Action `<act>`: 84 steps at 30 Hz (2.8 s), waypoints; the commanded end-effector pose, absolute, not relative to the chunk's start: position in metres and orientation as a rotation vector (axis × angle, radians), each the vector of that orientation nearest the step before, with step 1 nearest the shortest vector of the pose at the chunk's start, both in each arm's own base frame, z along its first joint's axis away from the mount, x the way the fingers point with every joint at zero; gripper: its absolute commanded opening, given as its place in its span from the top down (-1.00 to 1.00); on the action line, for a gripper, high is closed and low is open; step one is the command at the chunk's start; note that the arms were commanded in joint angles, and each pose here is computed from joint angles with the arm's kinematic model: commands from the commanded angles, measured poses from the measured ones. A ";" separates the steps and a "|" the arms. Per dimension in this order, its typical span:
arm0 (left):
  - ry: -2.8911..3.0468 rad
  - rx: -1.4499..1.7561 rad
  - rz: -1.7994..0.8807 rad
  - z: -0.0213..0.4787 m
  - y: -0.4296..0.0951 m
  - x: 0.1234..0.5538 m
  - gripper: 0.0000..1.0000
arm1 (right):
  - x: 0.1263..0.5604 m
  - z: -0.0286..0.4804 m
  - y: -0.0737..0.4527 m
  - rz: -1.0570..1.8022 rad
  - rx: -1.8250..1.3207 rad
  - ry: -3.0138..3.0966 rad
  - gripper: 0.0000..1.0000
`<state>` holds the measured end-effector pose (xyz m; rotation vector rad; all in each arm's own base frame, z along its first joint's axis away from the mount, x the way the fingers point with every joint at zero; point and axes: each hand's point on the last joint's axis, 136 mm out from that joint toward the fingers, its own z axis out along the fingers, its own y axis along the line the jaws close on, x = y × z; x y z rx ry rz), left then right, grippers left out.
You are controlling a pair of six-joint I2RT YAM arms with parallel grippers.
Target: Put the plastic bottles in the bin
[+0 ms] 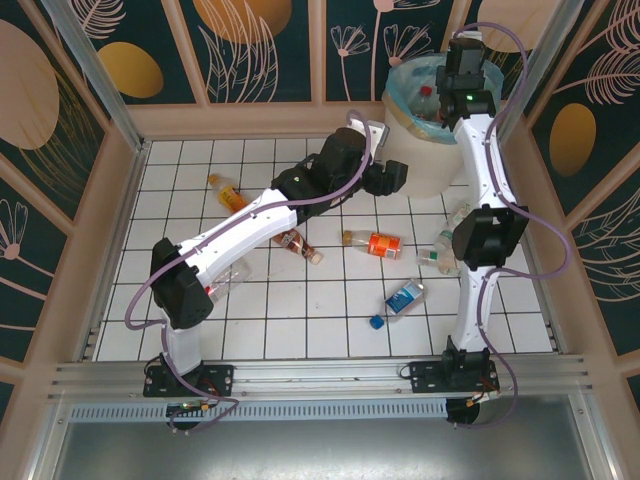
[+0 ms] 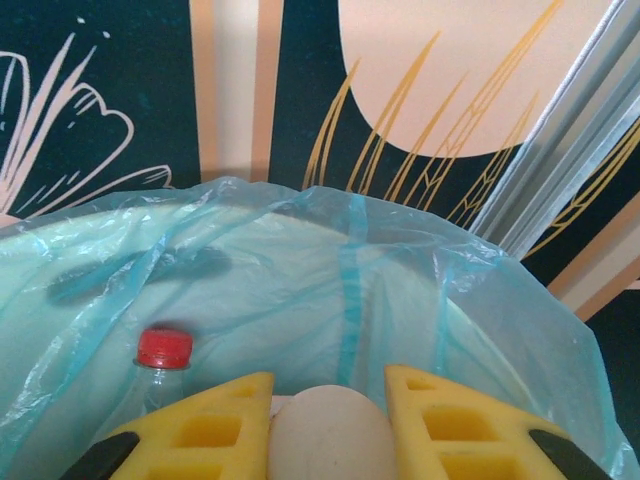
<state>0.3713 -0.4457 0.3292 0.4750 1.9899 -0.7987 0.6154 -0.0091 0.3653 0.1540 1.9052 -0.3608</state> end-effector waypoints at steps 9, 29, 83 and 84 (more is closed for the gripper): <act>1.947 0.477 -0.805 0.346 -0.446 0.372 -0.56 | 0.592 0.420 0.032 -0.217 0.115 1.811 0.89; 1.964 0.466 -0.799 0.340 -0.443 0.372 -0.56 | 0.613 0.290 0.042 -0.199 0.041 2.125 0.10; 2.236 -0.153 -0.457 0.195 -0.133 0.201 -0.63 | 0.362 0.146 0.373 0.079 -1.523 1.601 -0.11; 2.242 -0.154 -0.456 0.192 -0.133 0.201 -0.63 | 0.363 0.142 0.373 0.077 -1.549 1.584 -0.10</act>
